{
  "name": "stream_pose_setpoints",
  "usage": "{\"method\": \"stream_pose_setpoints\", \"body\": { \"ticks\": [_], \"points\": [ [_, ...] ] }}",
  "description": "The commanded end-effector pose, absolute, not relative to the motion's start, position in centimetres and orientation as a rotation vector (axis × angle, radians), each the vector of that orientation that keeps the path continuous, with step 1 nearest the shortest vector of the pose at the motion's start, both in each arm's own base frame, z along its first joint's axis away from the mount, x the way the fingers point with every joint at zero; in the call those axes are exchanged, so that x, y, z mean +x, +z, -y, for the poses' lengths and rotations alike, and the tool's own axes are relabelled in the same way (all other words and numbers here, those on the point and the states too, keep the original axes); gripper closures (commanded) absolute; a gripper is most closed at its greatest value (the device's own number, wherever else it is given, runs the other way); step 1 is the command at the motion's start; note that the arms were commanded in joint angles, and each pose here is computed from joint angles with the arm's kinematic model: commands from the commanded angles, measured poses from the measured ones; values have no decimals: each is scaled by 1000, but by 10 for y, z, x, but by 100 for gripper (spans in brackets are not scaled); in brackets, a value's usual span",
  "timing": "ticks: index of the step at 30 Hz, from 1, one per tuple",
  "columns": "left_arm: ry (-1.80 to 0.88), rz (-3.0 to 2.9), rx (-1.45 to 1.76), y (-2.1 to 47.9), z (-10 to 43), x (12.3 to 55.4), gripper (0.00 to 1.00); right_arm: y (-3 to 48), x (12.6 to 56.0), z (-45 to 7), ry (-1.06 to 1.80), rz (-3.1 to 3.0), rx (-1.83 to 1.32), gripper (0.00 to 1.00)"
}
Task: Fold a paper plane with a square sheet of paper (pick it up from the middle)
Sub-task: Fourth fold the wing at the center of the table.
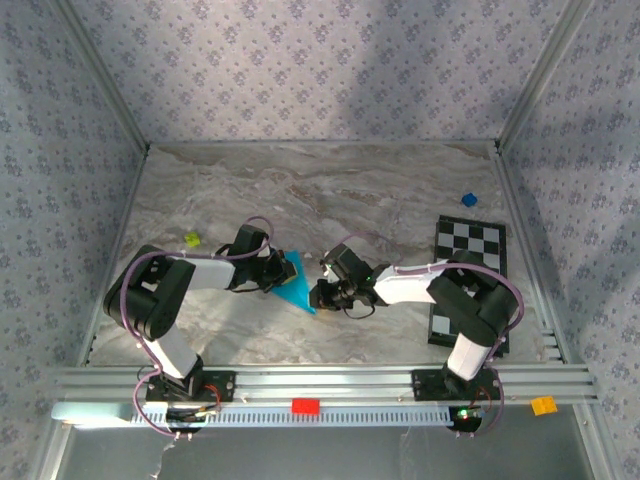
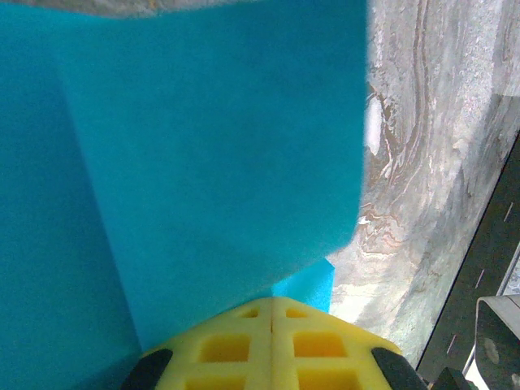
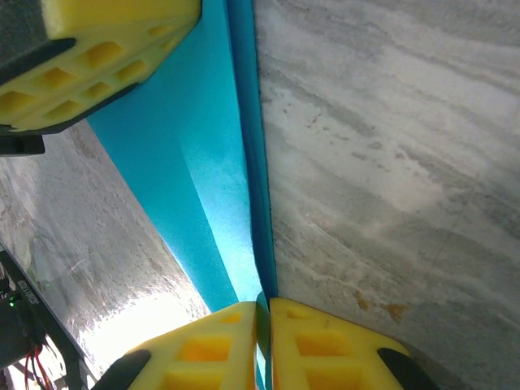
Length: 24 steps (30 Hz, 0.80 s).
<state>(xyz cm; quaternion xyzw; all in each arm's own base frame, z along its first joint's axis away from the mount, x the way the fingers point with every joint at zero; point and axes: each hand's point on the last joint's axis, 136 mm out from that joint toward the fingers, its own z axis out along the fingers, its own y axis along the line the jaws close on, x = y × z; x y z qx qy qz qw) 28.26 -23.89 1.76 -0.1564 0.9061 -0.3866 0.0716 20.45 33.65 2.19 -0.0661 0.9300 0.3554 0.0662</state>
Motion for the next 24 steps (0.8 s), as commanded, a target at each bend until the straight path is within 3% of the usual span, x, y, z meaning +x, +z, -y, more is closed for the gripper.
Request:
{"method": "stream_pose_setpoints", "body": {
  "ticks": [1,10,24],
  "points": [
    [-1054,-2795,-522,-4,225,275,100,-2,181,-320,993,-2941,-208,89],
    [-1052,-2795,-519,-3,225,274,100,14,183,-319,1013,-2899,-233,85],
    [-1054,-2790,-522,-3,225,274,100,12,180,-323,1037,-2912,-251,89]
  ]
}}
